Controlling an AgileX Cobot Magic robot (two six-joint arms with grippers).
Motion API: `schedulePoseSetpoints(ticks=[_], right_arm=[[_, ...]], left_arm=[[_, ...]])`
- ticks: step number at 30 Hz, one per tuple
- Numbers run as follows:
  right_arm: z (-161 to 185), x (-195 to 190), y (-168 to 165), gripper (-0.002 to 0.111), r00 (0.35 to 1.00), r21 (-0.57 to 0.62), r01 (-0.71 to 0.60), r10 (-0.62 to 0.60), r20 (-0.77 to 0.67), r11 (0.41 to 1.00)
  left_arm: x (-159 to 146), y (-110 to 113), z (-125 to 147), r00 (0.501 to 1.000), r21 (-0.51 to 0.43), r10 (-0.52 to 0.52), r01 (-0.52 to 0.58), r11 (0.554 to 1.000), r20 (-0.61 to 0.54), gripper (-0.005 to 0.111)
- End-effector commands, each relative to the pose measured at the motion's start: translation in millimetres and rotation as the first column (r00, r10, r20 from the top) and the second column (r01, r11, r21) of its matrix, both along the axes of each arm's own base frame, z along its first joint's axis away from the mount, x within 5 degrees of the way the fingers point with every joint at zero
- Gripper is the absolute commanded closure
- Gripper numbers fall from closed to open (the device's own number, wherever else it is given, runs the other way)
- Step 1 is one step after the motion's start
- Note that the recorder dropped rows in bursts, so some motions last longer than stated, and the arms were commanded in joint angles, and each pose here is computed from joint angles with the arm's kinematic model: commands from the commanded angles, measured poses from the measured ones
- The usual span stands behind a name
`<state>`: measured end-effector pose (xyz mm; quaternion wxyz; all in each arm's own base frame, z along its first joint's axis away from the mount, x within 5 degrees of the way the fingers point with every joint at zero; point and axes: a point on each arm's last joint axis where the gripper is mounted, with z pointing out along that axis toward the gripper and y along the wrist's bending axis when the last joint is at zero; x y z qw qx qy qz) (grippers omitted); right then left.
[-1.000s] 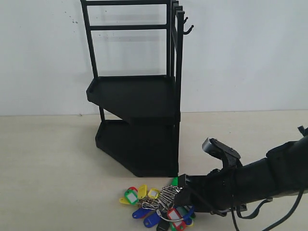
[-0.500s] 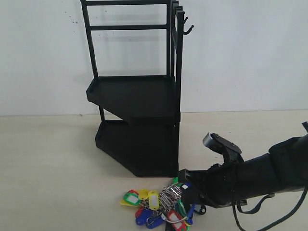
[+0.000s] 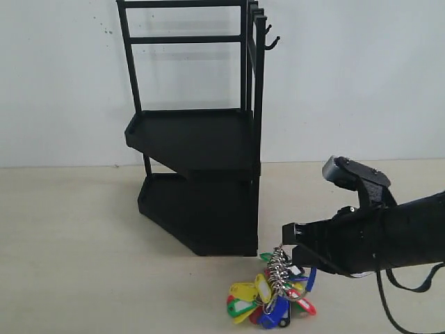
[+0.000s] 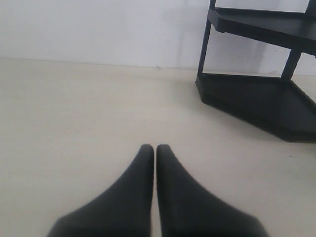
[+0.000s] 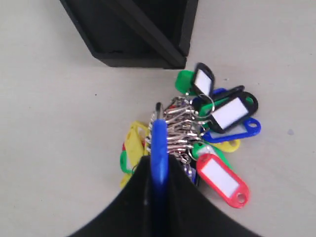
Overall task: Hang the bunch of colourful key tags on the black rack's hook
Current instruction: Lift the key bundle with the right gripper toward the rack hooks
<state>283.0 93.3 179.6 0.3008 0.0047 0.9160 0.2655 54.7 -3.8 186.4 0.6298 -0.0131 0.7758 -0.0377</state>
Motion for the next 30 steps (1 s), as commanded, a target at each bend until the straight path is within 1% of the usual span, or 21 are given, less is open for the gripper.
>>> schedulePoseSetpoints(ticks=[1, 6, 9, 11, 13, 14, 16, 17, 18, 19, 20, 21, 22, 23, 24, 25, 26, 27, 28, 29, 30], right_arm=[[24.5, -12.6, -5.0, 0.108, 0.996, -0.040, -0.012, 0.016, 0.087, 0.999], [55.9, -20.4, -16.5, 0.108, 0.976, -0.070, 0.088, -0.072, 0.204, 0.994], [69.2, -25.4, -20.8, 0.108, 0.962, -0.081, 0.117, -0.092, 0.259, 0.990], [75.5, -29.2, -20.4, 0.108, 0.959, -0.057, 0.115, -0.096, 0.268, 0.992], [79.7, -35.5, -15.6, 0.108, 0.966, -0.027, 0.055, -0.046, 0.256, 0.998], [80.6, -39.6, -11.5, 0.108, 0.971, -0.009, 0.001, 0.002, 0.240, 1.000], [82.4, -47.9, -5.7, 0.108, 0.961, -0.037, -0.125, 0.130, 0.245, 0.991], [83.2, -49.0, -6.4, 0.108, 0.956, -0.063, -0.137, 0.148, 0.254, 0.989], [85.6, -47.8, -10.8, 0.108, 0.955, -0.086, -0.092, 0.113, 0.274, 0.992], [88.4, -45.4, -17.2, 0.108, 0.957, -0.091, -0.005, 0.031, 0.289, 0.996], [89.0, -44.7, -21.8, 0.108, 0.958, -0.072, 0.065, -0.043, 0.283, 0.995], [88.6, -44.1, -25.4, 0.108, 0.960, -0.027, 0.134, -0.123, 0.253, 0.991], [88.4, -44.6, -25.1, 0.108, 0.964, -0.010, 0.144, -0.138, 0.229, 0.990], [89.6, -46.7, -20.4, 0.108, 0.972, -0.040, 0.075, -0.064, 0.226, 0.996], [91.4, -48.8, -16.1, 0.108, 0.963, -0.149, -0.055, 0.091, 0.253, 0.987], [92.6, -50.8, -14.9, 0.108, 0.945, -0.243, -0.149, 0.210, 0.252, 0.959], [93.6, -49.8, -18.7, 0.108, 0.957, -0.236, -0.113, 0.170, 0.235, 0.965], [95.8, -47.5, -26.1, 0.108, 0.976, -0.167, 0.002, 0.035, 0.215, 0.986], [97.0, -45.8, -32.8, 0.108, 0.979, -0.092, 0.111, -0.093, 0.179, 0.990], [97.0, -45.4, -34.4, 0.108, 0.978, -0.070, 0.142, -0.129, 0.164, 0.987], [98.5, -46.3, -30.2, 0.108, 0.980, -0.118, 0.077, -0.053, 0.190, 0.990]], left_arm=[[0.0, 0.2, 1.3, 1.000, 0.008, 0.000, 0.000, 1.000, 0.011, 0.102], [0.0, 0.2, 1.3, 1.000, 0.008, 0.000, 0.000, 1.000, 0.011, 0.102], [0.0, 0.2, 1.3, 1.000, 0.008, 0.000, 0.000, 1.000, 0.011, 0.102], [0.0, 0.2, 1.3, 1.000, 0.008, 0.000, 0.000, 1.000, 0.011, 0.102], [0.0, 0.2, 1.3, 1.000, 0.008, 0.000, 0.000, 1.000, 0.011, 0.102], [0.0, 0.2, 1.3, 1.000, 0.008, 0.000, 0.000, 1.000, 0.011, 0.102], [0.0, 0.2, 1.3, 1.000, 0.008, 0.000, 0.000, 1.000, 0.011, 0.102], [0.0, 0.2, 1.3, 1.000, 0.008, 0.000, 0.000, 1.000, 0.011, 0.102], [0.0, 0.2, 1.3, 1.000, 0.008, 0.000, 0.000, 1.000, 0.011, 0.102], [0.0, 0.2, 1.3, 1.000, 0.008, 0.000, 0.000, 1.000, 0.011, 0.102], [0.0, 0.2, 1.3, 1.000, 0.008, 0.000, 0.000, 1.000, 0.011, 0.102], [0.0, 0.2, 1.3, 1.000, 0.008, 0.000, 0.000, 1.000, 0.011, 0.102], [0.0, 0.2, 1.3, 1.000, 0.008, 0.000, 0.000, 1.000, 0.011, 0.102], [0.0, 0.2, 1.3, 1.000, 0.008, 0.000, 0.000, 1.000, 0.011, 0.102], [0.0, 0.2, 1.3, 1.000, 0.008, 0.000, 0.000, 1.000, 0.011, 0.102], [0.0, 0.2, 1.3, 1.000, 0.008, 0.000, 0.000, 1.000, 0.011, 0.102], [0.0, 0.2, 1.3, 1.000, 0.008, 0.000, 0.000, 1.000, 0.011, 0.102], [0.0, 0.2, 1.3, 1.000, 0.008, 0.000, 0.000, 1.000, 0.011, 0.102], [0.0, 0.2, 1.3, 1.000, 0.008, 0.000, 0.000, 1.000, 0.011, 0.102], [0.0, 0.2, 1.3, 1.000, 0.008, 0.000, 0.000, 1.000, 0.011, 0.102], [0.0, 0.2, 1.3, 1.000, 0.008, 0.000, 0.000, 1.000, 0.011, 0.102]])
